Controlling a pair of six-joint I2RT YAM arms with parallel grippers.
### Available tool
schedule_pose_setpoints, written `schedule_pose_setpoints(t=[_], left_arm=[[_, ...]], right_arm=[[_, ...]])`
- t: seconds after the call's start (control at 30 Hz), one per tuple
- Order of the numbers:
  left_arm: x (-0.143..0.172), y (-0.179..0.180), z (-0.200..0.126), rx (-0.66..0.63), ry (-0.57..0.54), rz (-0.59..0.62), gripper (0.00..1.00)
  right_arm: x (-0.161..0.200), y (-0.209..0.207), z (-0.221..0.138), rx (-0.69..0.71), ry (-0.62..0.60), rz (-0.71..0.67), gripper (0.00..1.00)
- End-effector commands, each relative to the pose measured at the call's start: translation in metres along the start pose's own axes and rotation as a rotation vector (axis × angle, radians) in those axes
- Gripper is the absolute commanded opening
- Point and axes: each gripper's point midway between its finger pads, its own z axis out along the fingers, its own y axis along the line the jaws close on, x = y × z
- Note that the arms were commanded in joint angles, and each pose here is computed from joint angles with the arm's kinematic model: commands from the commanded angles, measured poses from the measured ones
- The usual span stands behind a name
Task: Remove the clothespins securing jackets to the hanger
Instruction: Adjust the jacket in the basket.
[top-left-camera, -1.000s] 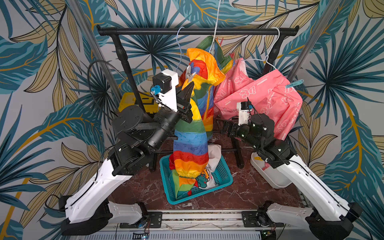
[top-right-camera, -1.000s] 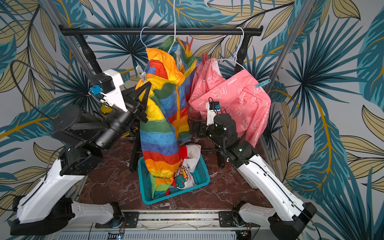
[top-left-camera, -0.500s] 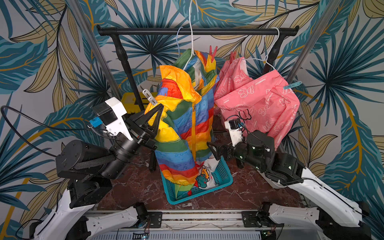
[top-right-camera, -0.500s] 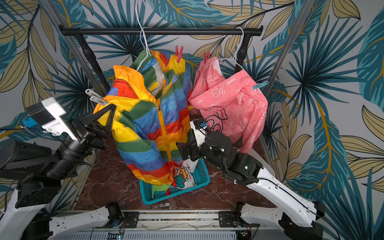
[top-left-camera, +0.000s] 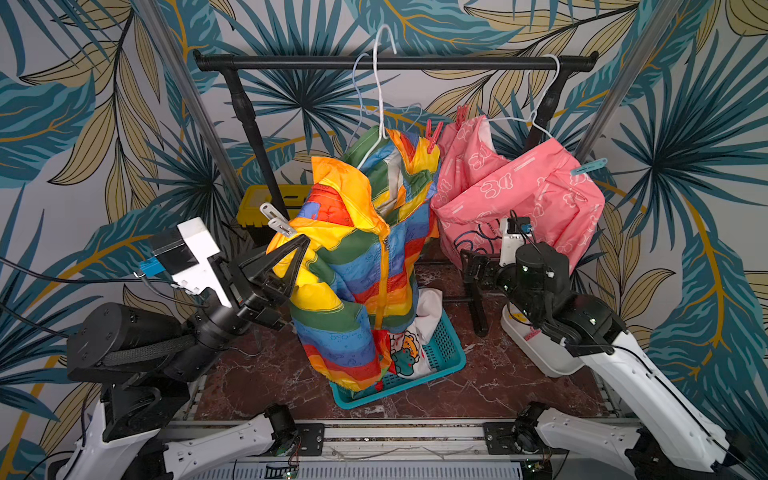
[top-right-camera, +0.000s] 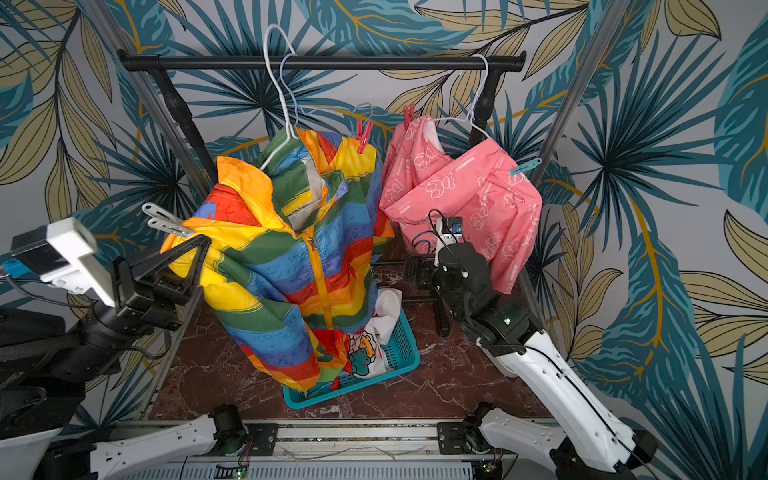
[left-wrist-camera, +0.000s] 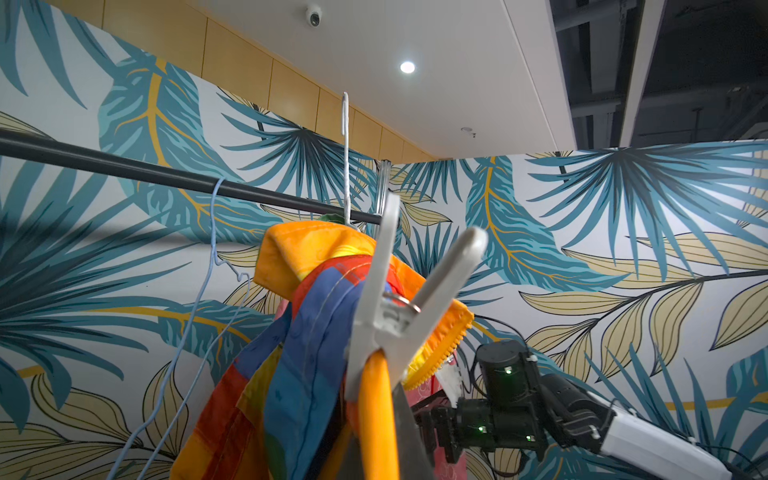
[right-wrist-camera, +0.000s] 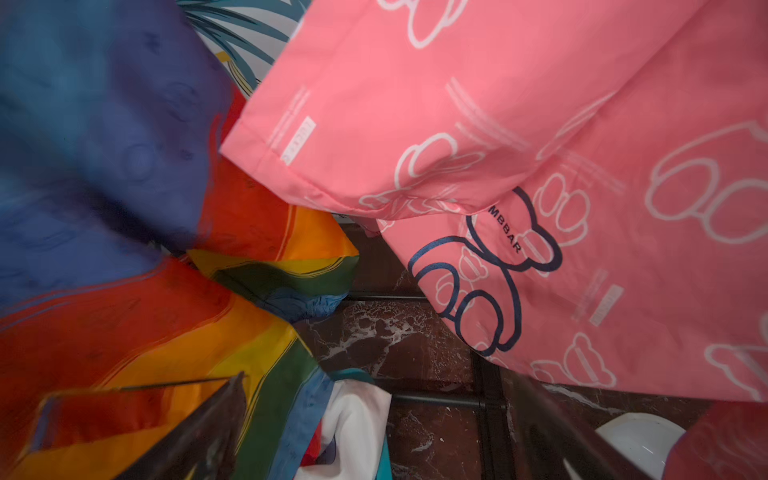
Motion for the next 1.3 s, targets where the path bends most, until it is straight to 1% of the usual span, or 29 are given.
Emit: schedule_pose_setpoints(t=[0.0, 0.07, 0.17, 0.27, 0.37, 0.43, 0.53, 0.63, 0.7, 0.73, 0.8, 0.87, 0.93, 1.03, 1.13, 1.2, 1.27], left_arm=[[-0.053, -0.017, -0.026, 0.098, -0.148, -0.039, 0.0], [-0.05, -0.017, -0.029, 0.1, -0.118, -0.035, 0.0], [-0.053, -0.022, -0.034, 0.124, -0.114, -0.037, 0.0], [-0.058, -0.025, -0.037, 0.143, -0.12, -0.036, 0.0], [-0.056, -0.024, -0.033, 0.132, -0.113, -0.02, 0.0], [-0.051, -0.023, -0.028, 0.129, -0.1, -0.013, 0.0], [-0.044, -0.024, -0.02, 0.131, -0.083, 0.007, 0.0], [-0.031, -0.023, -0.006, 0.121, -0.062, 0.023, 0.0], [-0.02, -0.025, 0.006, 0.135, -0.051, 0.014, 0.0], [-0.01, -0.028, 0.014, 0.149, -0.026, 0.002, 0.0], [-0.002, -0.034, 0.027, 0.178, -0.015, -0.025, 0.0], [0.013, -0.04, 0.039, 0.216, 0.018, -0.037, 0.0], [0.028, -0.043, 0.047, 0.236, 0.022, -0.035, 0.0], [0.051, -0.04, 0.057, 0.229, 0.039, -0.02, 0.0], [0.078, -0.036, 0.066, 0.217, 0.076, 0.01, 0.0], [0.09, -0.032, 0.065, 0.201, 0.083, 0.026, 0.0], [0.101, -0.028, 0.057, 0.191, 0.076, 0.052, 0.0]], right_arm=[[-0.029, -0.002, 0.024, -0.036, -0.032, 0.109, 0.99], [-0.039, -0.007, 0.044, -0.047, -0.026, 0.15, 0.99], [-0.047, -0.001, 0.067, -0.053, -0.015, 0.133, 0.99], [-0.04, 0.008, 0.086, -0.077, 0.015, 0.132, 0.99], [-0.025, 0.031, 0.095, -0.179, 0.066, 0.158, 1.0], [-0.01, 0.049, 0.093, -0.226, 0.097, 0.137, 0.99], [0.011, 0.07, 0.08, -0.291, 0.13, 0.124, 1.0], [0.024, 0.074, 0.062, -0.35, 0.13, 0.154, 0.99], [0.03, 0.077, 0.054, -0.394, 0.125, 0.161, 1.0], [0.034, 0.078, 0.052, -0.407, 0.136, 0.153, 1.0], [0.043, 0.074, 0.049, -0.404, 0.153, 0.129, 0.99], [0.054, 0.062, 0.051, -0.356, 0.161, 0.112, 0.99], [0.068, 0.05, 0.055, -0.311, 0.191, 0.105, 1.0], [0.083, 0.037, 0.059, -0.277, 0.212, 0.11, 1.0], [0.09, 0.027, 0.062, -0.255, 0.22, 0.115, 0.99], [0.093, 0.026, 0.065, -0.25, 0.227, 0.111, 1.0], [0.098, 0.025, 0.068, -0.24, 0.243, 0.108, 0.99]])
